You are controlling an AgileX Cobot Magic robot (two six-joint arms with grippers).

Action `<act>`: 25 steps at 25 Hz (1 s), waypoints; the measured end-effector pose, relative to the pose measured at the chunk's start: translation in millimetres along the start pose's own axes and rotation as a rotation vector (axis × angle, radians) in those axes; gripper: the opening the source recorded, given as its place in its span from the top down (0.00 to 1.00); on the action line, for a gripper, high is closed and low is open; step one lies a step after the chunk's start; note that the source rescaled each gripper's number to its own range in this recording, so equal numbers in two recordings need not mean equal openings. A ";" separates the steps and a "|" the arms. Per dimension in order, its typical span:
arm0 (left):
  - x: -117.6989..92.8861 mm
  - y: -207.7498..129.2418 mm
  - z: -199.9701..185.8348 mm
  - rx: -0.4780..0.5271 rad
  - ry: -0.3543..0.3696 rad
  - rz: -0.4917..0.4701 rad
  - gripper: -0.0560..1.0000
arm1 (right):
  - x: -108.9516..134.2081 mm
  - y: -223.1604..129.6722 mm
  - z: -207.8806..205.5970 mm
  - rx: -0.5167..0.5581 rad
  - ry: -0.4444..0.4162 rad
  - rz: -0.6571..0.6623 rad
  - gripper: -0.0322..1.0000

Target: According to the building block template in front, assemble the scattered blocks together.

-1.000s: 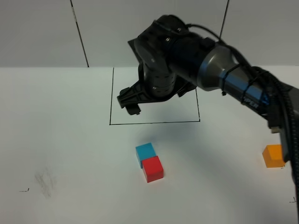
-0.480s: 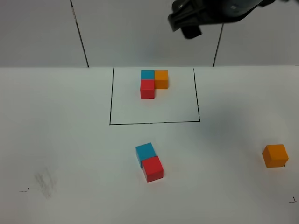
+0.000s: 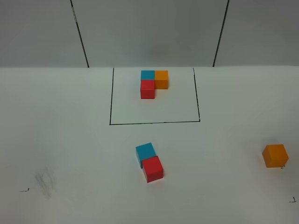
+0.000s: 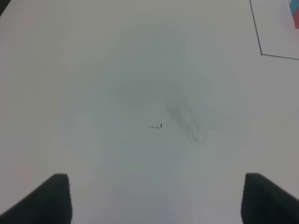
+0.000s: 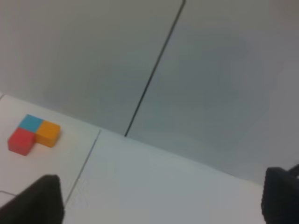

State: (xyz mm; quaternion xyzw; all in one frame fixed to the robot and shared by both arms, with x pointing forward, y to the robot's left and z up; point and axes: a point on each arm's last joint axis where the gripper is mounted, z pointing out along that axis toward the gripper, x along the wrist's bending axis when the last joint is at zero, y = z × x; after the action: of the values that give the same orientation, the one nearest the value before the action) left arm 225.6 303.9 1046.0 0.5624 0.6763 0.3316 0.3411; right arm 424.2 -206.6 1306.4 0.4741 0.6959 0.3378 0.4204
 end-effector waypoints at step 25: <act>0.0 0.0 0.0 0.000 0.000 0.000 0.00 | -60.8 -115.0 -5.6 0.265 -0.362 0.096 0.37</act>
State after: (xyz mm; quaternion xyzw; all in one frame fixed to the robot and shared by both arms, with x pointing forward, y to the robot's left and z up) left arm 225.6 303.9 1046.0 0.5624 0.6763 0.3316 0.3411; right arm 387.9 -301.5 1224.9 0.6106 0.6240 0.1726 0.4560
